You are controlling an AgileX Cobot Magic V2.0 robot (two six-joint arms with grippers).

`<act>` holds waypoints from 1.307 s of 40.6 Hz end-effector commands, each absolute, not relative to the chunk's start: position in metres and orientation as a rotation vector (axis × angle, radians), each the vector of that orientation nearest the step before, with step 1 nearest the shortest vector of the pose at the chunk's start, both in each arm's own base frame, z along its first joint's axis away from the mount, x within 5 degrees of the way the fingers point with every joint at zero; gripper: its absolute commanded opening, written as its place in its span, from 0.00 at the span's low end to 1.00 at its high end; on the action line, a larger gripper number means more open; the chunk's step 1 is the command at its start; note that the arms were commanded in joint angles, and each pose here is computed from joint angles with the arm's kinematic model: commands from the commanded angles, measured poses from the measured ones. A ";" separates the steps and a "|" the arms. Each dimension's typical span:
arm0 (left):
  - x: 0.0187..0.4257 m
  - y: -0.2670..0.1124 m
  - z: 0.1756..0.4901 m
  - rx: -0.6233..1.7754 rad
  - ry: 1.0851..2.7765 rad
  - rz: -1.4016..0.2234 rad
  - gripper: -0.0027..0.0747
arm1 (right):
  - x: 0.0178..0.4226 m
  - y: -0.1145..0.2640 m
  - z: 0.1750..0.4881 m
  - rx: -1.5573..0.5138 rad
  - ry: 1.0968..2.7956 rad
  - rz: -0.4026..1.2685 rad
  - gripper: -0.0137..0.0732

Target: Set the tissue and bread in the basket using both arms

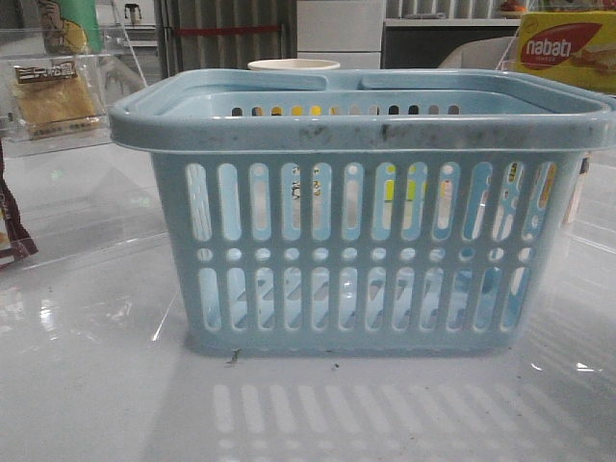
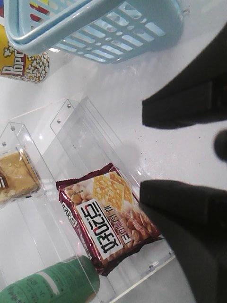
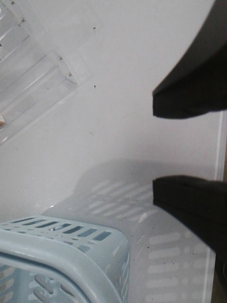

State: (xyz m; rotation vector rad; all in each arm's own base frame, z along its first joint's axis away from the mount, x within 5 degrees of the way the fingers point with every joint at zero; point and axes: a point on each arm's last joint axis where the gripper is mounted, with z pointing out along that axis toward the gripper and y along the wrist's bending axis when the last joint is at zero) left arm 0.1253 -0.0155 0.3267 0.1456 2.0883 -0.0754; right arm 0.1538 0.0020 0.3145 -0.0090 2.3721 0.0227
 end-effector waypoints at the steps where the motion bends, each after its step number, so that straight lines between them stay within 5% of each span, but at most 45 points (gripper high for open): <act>1: 0.129 -0.017 0.345 0.141 1.974 -0.086 0.57 | 0.163 0.001 0.326 -0.009 2.294 0.008 0.75; 29: 0.129 -0.017 0.345 0.141 1.974 -0.086 0.53 | 0.287 -0.072 0.363 0.293 2.279 -0.098 0.74; 53: 0.129 -0.017 0.345 0.141 1.974 -0.086 0.53 | 0.398 -0.102 0.318 0.284 2.321 -0.123 0.74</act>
